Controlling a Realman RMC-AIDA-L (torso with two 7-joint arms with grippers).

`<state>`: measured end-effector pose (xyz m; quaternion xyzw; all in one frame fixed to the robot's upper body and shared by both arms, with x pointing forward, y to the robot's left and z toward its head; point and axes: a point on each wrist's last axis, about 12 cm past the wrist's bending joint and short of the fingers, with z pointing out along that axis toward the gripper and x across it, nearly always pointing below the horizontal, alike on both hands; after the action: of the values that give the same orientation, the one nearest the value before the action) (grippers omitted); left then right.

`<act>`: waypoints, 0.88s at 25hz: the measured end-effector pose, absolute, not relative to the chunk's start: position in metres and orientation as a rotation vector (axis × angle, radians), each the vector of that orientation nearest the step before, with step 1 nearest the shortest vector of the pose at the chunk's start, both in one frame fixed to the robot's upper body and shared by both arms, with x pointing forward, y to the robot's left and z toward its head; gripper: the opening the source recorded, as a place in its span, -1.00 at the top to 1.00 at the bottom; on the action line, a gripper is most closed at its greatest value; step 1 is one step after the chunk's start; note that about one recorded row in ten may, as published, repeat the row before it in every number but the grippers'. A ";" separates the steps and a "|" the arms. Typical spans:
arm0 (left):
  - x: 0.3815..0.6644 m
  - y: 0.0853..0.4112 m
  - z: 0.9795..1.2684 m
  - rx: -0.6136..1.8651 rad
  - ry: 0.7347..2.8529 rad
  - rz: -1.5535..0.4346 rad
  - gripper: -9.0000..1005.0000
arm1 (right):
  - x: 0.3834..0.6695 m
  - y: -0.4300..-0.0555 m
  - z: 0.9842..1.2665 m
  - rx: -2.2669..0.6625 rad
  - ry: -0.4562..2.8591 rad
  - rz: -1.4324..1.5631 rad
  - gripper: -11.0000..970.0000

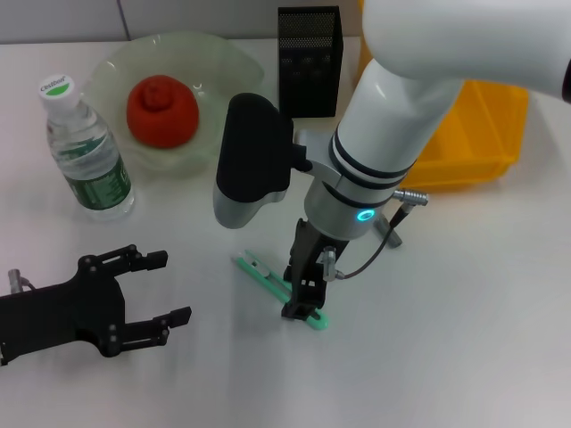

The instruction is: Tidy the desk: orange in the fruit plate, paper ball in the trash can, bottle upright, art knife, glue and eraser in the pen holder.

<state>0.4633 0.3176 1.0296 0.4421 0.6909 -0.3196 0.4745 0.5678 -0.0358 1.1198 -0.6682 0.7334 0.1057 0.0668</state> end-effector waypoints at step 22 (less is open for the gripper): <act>0.463 0.320 1.030 1.070 1.694 -0.769 -0.60 | 0.567 -0.035 1.119 -2.026 2.198 0.312 0.21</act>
<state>0.4631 0.3203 1.0297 0.4381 0.6936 -0.3149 0.4773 0.5669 -0.0349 1.1187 -0.6725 0.7296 0.1036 0.0677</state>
